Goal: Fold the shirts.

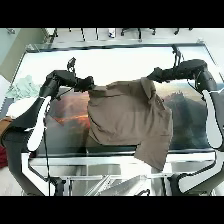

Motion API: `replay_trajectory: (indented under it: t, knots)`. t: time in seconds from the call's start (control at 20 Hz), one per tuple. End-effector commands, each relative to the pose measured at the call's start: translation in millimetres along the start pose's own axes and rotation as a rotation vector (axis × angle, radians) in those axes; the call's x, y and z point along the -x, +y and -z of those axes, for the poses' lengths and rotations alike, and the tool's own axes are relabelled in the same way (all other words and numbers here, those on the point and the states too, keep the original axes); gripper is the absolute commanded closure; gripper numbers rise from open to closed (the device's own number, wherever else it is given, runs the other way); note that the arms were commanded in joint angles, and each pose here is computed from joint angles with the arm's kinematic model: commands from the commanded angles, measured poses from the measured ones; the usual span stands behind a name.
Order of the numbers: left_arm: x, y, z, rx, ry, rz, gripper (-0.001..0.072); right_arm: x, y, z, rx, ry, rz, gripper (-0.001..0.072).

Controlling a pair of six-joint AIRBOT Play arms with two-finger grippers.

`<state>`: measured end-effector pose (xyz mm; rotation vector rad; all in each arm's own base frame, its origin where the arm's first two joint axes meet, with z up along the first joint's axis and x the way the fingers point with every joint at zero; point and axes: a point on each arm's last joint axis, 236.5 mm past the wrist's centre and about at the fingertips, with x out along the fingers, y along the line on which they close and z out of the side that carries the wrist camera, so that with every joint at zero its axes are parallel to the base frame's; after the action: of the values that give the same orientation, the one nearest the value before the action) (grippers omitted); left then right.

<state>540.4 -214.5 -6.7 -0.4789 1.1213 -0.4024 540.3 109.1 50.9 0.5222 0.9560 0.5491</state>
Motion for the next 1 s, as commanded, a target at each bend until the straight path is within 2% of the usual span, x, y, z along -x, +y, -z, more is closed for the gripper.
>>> replay_trajectory:
  t: [0.0, 0.2, 0.4, 0.65, 0.8, 0.95]
  knots:
    - [6, -3, 0, 0.011, 0.057, 0.038, 0.0003, 8, -24, 7, -0.049, 0.041, 0.002, 0.0272]
    - [84, 6, 7, -0.024, 0.214, 0.041, 0.0007, 93, -58, 27, -0.119, 0.120, 0.005, 0.0277]
    - [126, 40, 72, -0.016, 0.367, -0.055, 0.0008, 153, -110, 102, -0.311, 0.211, 0.079, 0.0279]
    - [87, 70, 207, 0.073, 0.455, -0.059, 0.0008, 181, -164, 182, -0.546, 0.164, 0.152, 0.0277]
    - [59, 77, 262, 0.107, 0.492, -0.056, 0.0009, 165, -165, 212, -0.578, 0.210, 0.136, 0.0277]
    - [40, 68, 286, 0.093, 0.533, -0.032, 0.0027, 149, -161, 230, -0.578, 0.246, 0.129, 0.0277]
